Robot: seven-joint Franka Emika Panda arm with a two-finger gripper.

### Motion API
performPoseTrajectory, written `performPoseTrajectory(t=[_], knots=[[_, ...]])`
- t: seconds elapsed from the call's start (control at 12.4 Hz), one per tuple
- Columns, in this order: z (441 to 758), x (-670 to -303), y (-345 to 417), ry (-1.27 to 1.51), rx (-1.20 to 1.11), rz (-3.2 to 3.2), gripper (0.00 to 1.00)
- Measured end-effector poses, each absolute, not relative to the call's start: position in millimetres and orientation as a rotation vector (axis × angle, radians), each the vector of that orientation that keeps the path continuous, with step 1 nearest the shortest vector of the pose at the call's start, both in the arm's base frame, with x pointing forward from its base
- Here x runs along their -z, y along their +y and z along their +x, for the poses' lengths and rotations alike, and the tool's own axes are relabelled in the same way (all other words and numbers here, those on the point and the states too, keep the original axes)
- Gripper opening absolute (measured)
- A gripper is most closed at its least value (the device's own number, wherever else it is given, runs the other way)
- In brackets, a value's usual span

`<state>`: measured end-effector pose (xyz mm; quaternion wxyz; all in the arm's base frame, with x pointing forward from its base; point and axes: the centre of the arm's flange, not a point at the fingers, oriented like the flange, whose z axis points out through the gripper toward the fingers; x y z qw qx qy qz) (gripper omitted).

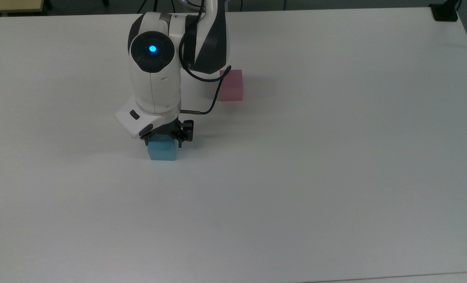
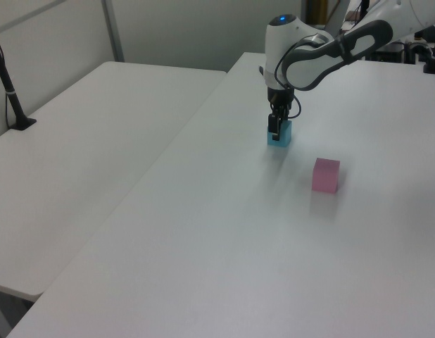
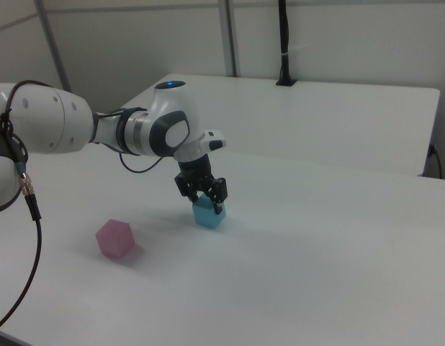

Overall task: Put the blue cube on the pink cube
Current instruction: 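Close the gripper on the light-blue cube, then lift the light-blue cube and carry it above the pink cube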

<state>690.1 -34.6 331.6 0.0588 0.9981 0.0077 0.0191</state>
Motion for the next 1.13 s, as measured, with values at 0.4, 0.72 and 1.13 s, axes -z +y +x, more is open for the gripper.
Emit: performPoseTrajectory(t=[0.4,0.72,1.13], knots=[[680,-383,-37,0.019,-0.023,3.045,0.57],[632,-485,12,0.134,0.100,3.133,0.57],[573,-504,74,0.309,0.199,3.119,0.57]])
